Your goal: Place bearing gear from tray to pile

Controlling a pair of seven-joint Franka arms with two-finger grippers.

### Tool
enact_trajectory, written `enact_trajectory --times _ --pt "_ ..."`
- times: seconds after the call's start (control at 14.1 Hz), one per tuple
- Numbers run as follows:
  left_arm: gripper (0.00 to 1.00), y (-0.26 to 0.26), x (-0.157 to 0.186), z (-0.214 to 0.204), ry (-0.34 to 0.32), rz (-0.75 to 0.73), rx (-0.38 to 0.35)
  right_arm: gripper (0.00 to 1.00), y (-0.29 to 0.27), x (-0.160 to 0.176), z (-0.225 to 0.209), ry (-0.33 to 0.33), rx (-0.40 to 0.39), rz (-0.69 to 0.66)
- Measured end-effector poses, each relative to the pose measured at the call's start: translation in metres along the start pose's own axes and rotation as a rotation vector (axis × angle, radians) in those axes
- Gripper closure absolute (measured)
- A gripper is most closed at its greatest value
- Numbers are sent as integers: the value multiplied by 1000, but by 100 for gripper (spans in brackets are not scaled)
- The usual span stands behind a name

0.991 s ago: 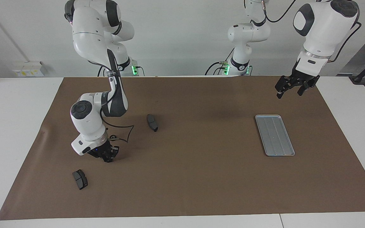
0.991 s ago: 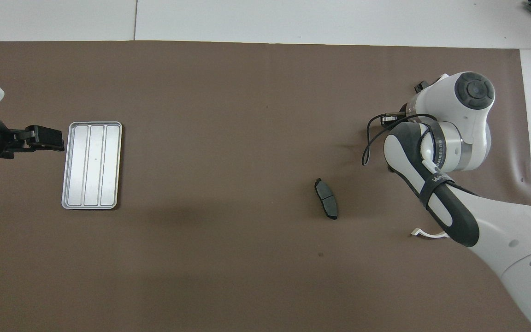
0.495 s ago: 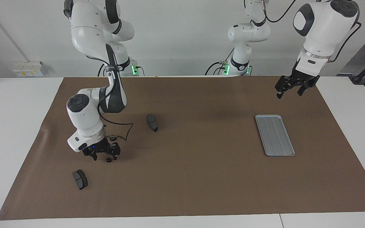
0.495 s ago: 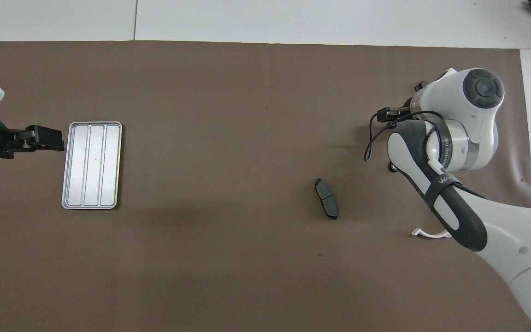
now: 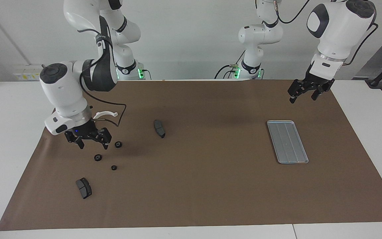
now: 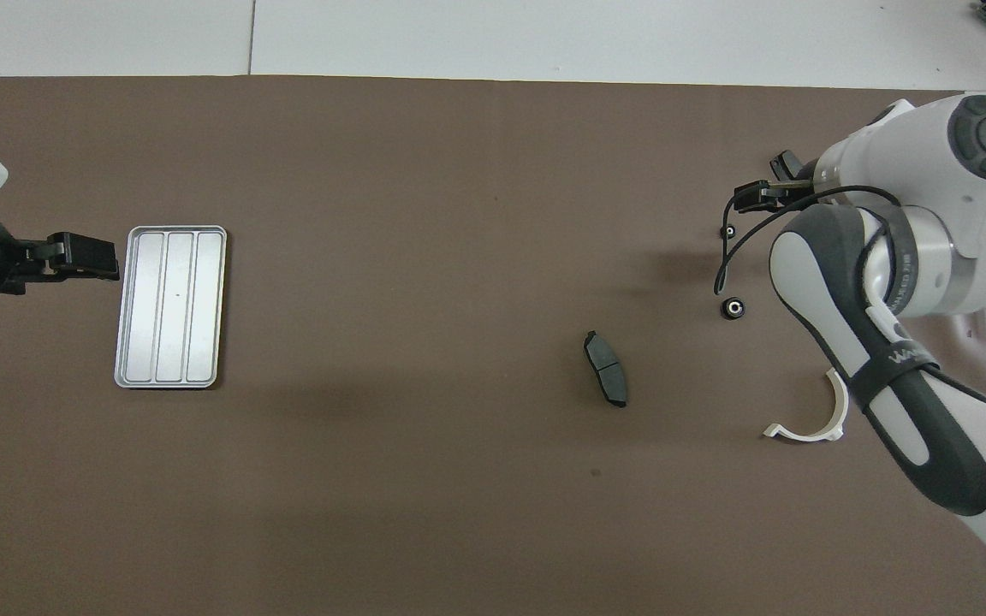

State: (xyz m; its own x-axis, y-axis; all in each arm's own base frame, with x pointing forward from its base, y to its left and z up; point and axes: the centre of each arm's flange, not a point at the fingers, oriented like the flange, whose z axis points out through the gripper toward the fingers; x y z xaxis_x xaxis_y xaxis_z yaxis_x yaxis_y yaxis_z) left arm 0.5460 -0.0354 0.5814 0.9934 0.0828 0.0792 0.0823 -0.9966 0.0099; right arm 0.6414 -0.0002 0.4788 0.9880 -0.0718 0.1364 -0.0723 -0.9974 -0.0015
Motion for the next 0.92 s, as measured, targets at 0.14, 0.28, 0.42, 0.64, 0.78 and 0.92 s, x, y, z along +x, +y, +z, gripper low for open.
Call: enact_trajectory --times 0.14,0.28,0.42,0.64,0.78,0.92 --pt "0 0 0 0 0 0 0 0 9 -12 -29 -31 5 12" --pt "0 0 0 0 0 0 0 0 24 -26 -55 -62 9 34" --pt "0 0 0 0 0 0 0 0 37 -37 -78 -75 13 53" --pt "0 0 0 0 0 0 0 0 48 -55 -113 -98 19 68" --pt "0 0 0 0 0 0 0 0 48 -61 -136 -116 9 62" --pt "0 0 0 0 0 0 0 0 44 -64 -152 -114 -9 48"
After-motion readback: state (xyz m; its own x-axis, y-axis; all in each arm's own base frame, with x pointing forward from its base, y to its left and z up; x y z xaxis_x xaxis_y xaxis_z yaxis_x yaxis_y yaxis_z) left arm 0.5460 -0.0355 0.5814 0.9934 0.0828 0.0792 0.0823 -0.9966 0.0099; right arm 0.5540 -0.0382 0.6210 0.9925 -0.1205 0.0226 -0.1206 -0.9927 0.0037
